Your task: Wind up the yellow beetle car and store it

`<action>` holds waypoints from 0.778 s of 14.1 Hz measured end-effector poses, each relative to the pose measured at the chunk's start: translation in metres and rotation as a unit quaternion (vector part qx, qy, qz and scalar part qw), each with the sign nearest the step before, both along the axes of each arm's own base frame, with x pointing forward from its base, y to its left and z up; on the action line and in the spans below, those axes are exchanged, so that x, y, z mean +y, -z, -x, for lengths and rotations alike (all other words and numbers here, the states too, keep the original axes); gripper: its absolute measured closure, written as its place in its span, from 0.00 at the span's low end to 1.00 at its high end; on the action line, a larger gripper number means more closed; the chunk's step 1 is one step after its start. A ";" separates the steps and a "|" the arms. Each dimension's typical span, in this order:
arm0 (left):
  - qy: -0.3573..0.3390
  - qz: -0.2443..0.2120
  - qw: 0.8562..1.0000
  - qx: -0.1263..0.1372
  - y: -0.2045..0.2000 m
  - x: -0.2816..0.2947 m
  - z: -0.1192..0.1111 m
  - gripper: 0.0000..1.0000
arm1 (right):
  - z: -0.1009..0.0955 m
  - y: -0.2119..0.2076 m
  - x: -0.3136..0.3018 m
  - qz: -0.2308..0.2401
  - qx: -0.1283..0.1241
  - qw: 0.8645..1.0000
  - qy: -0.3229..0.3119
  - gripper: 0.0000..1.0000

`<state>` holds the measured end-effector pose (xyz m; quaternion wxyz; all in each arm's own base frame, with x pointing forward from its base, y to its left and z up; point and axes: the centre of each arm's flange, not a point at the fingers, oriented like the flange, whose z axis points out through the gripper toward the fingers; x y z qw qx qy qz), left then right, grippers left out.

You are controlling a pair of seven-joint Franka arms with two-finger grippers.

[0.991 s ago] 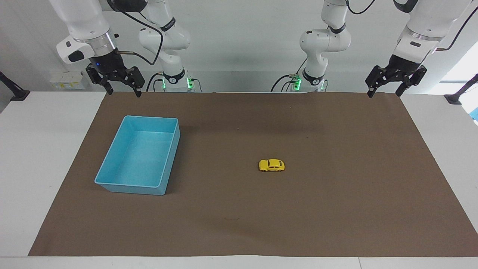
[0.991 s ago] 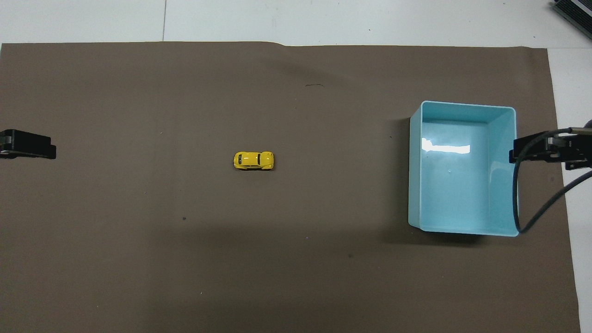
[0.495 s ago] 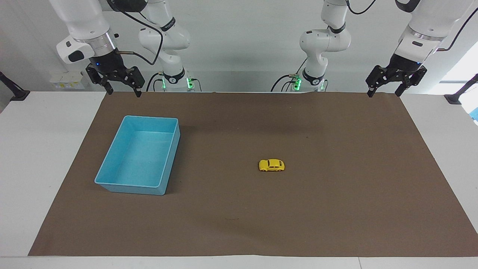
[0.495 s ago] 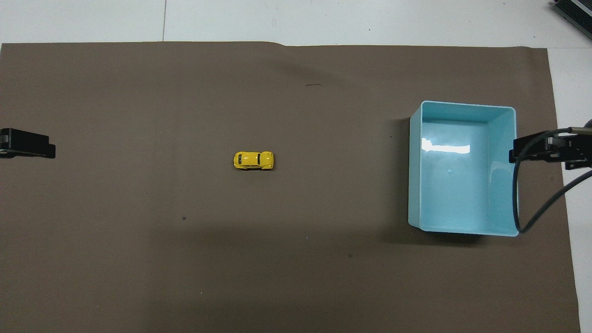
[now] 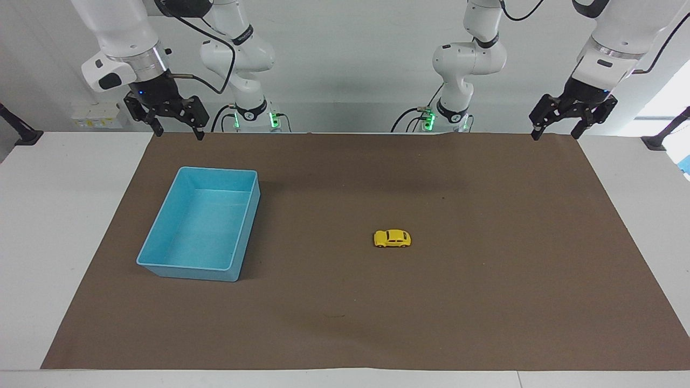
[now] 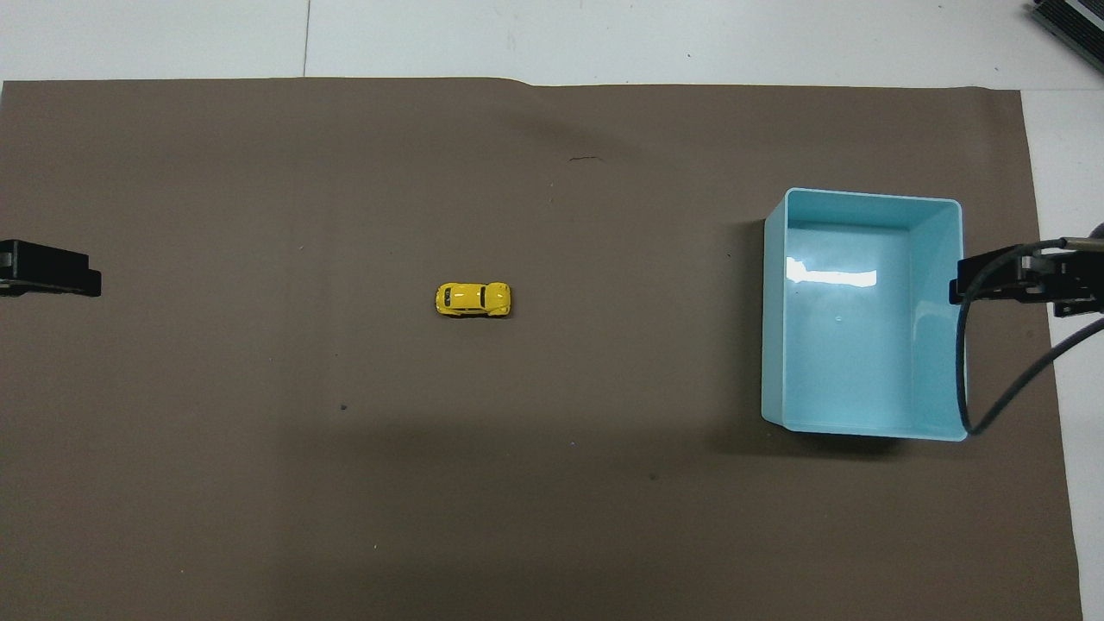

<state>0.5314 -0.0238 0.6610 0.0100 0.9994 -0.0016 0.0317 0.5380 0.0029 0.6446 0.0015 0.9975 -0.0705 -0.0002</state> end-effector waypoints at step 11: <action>-0.072 0.004 0.997 0.006 0.005 0.001 -0.002 0.00 | 0.000 0.000 0.000 0.000 0.000 1.000 0.000 0.00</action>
